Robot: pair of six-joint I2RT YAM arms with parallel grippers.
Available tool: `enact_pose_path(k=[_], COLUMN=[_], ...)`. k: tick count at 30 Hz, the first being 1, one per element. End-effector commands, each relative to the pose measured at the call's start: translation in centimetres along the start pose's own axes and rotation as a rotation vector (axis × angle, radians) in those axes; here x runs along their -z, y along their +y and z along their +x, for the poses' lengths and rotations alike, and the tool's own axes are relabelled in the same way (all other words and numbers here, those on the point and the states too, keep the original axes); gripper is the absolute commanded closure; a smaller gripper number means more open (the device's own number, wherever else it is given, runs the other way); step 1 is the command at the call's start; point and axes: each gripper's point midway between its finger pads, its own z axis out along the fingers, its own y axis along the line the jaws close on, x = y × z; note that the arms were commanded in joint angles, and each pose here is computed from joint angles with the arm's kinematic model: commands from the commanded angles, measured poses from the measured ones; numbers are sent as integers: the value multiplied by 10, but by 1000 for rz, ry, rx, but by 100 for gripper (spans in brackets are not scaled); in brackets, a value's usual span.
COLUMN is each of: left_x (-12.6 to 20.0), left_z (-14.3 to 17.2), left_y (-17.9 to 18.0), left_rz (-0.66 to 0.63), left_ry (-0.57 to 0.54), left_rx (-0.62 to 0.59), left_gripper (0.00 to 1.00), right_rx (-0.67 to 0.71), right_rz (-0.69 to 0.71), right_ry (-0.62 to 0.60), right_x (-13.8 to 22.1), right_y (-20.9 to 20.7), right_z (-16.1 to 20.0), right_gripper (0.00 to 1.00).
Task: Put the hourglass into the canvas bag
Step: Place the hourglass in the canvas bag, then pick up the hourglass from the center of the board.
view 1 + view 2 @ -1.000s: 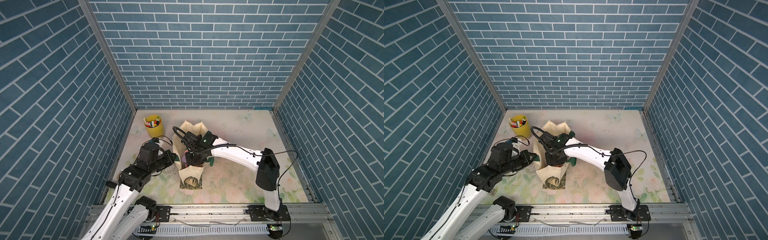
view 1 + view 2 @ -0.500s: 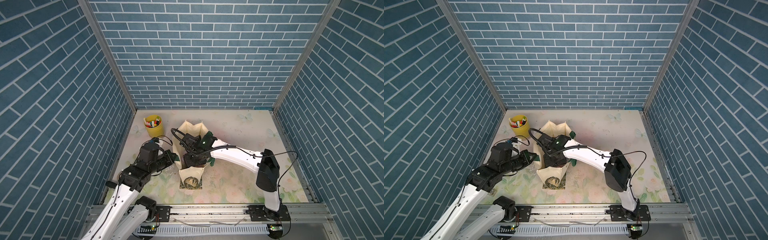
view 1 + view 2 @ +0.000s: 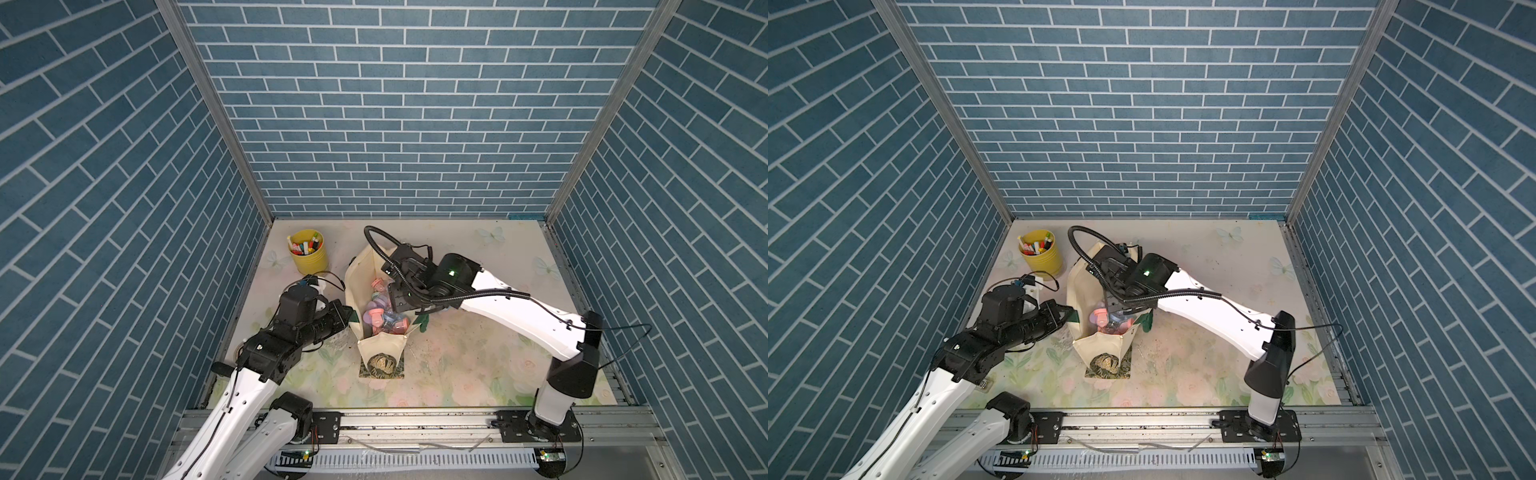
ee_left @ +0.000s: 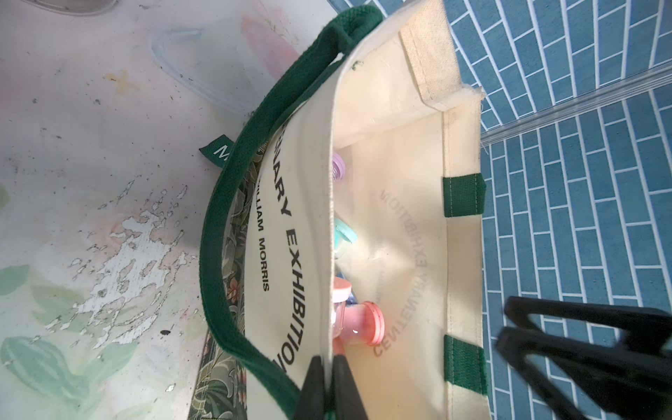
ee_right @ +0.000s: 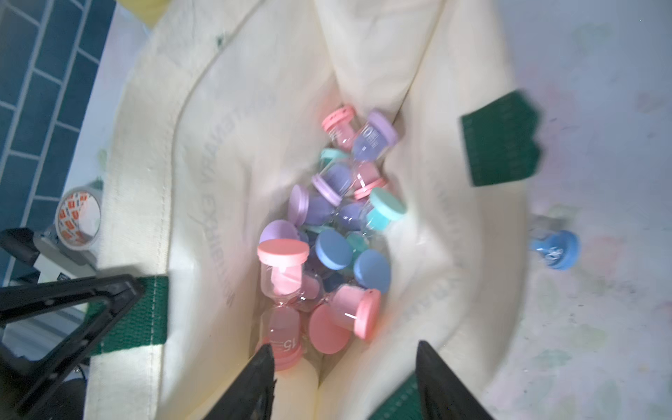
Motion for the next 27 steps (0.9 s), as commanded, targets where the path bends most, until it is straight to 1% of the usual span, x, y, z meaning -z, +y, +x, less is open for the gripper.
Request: enact_pose_path(k=[1, 6, 10, 12, 18, 22, 27], left_x=[-1, 0, -2, -1, 0, 1, 3], left_z=[1, 2, 3, 2, 1, 0, -1], left_y=[1, 2, 3, 2, 0, -1, -3], left_rz=[4, 0, -2, 2, 4, 2, 8], left_ry=[5, 6, 14, 10, 9, 6, 0], left_rx=[-1, -3, -1, 1, 2, -2, -3], left_gripper=[100, 100, 100, 100, 100, 100, 100], right_rx=[-61, -209, -358, -406, -481, -558, -673], right_rz=[154, 192, 236, 252, 289, 319, 288], right_ry=[-100, -139, -111, -96, -59, -43, 14], right_x=[24, 31, 22, 17, -1, -16, -47], right_y=[-48, -91, -131, -145, -165, -178, -187], right_z=[-12, -9, 7, 15, 30, 37, 44], right_gripper=[40, 41, 41, 42, 41, 40, 38])
